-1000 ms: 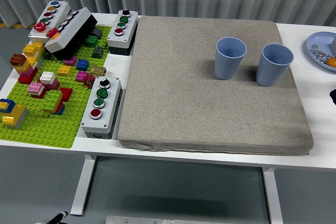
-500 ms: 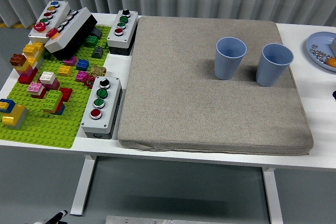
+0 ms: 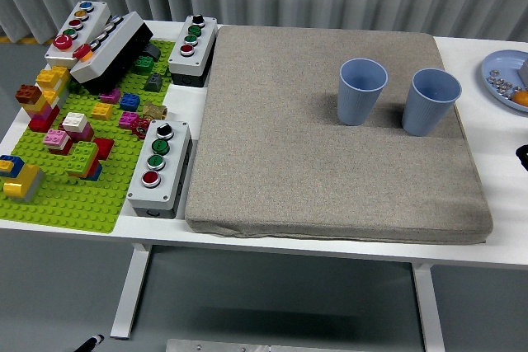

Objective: Pick cup pour cup place

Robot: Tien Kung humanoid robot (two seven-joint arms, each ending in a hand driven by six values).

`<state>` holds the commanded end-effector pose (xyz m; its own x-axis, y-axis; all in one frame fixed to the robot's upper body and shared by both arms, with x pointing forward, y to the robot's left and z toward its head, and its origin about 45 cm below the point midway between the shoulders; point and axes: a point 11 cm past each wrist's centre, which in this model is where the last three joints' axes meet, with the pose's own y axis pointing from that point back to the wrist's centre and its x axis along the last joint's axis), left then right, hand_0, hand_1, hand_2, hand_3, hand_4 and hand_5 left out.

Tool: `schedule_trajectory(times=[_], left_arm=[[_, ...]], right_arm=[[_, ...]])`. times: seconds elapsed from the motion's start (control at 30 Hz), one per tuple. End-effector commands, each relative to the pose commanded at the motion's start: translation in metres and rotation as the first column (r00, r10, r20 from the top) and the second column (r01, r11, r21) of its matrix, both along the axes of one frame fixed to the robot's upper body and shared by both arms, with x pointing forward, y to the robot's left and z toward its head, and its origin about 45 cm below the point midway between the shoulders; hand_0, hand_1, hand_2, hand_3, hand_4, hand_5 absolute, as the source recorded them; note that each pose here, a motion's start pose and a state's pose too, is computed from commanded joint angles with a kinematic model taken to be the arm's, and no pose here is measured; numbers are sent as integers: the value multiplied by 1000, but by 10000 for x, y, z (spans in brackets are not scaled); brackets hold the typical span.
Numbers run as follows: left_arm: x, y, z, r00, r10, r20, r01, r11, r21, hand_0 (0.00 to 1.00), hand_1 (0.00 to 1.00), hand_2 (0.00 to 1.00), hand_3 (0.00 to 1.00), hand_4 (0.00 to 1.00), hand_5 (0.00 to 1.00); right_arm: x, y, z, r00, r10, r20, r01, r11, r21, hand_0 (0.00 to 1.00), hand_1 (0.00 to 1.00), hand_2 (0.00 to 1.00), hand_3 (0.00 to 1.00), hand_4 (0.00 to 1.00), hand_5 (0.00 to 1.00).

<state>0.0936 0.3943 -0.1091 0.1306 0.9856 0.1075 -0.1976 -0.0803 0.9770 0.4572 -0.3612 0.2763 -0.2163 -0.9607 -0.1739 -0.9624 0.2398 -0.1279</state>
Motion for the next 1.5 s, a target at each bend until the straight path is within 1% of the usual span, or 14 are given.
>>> schedule_trajectory(times=[0.4, 0.67, 0.83, 1.03, 1.13, 1.37, 1.5], left_arm=[[-13, 4, -1, 1000, 1, -4, -1, 1000, 0, 832, 819, 874, 813, 628, 995], [28, 12, 10, 1000, -4, 2, 4, 1000, 2, 832, 819, 875, 813, 629, 996], [53, 17, 17, 1000, -10, 3, 10, 1000, 4, 832, 820, 874, 814, 629, 996], [44, 24, 17, 1000, -11, 0, 11, 1000, 5, 832, 820, 875, 814, 629, 994], [25, 25, 13, 1000, -5, -1, 5, 1000, 3, 832, 820, 876, 814, 629, 994], [35, 27, 16, 1000, -3, 1, 3, 1000, 4, 832, 820, 877, 814, 629, 993], [23, 22, 12, 1000, -3, -2, 3, 1000, 2, 832, 820, 877, 814, 629, 993]], right_arm=[[18, 17, 36, 1000, 9, 4, -9, 1000, 0, 901, 822, 879, 851, 771, 864], [7, -64, 101, 1000, -11, 21, 11, 1000, -6, 902, 824, 880, 851, 775, 853], [16, -56, 122, 1000, -8, 24, 8, 1000, -7, 903, 823, 879, 850, 775, 852], [6, -76, 109, 1000, -13, 22, 13, 1000, -5, 903, 824, 880, 850, 774, 845], [9, -64, 122, 1000, -10, 26, 10, 1000, -5, 904, 823, 879, 849, 770, 843], [17, -24, 121, 1000, 1, 25, -1, 1000, -7, 903, 823, 880, 849, 765, 839], [15, -17, 110, 1000, 3, 23, -2, 1000, -6, 903, 823, 880, 849, 765, 839]])
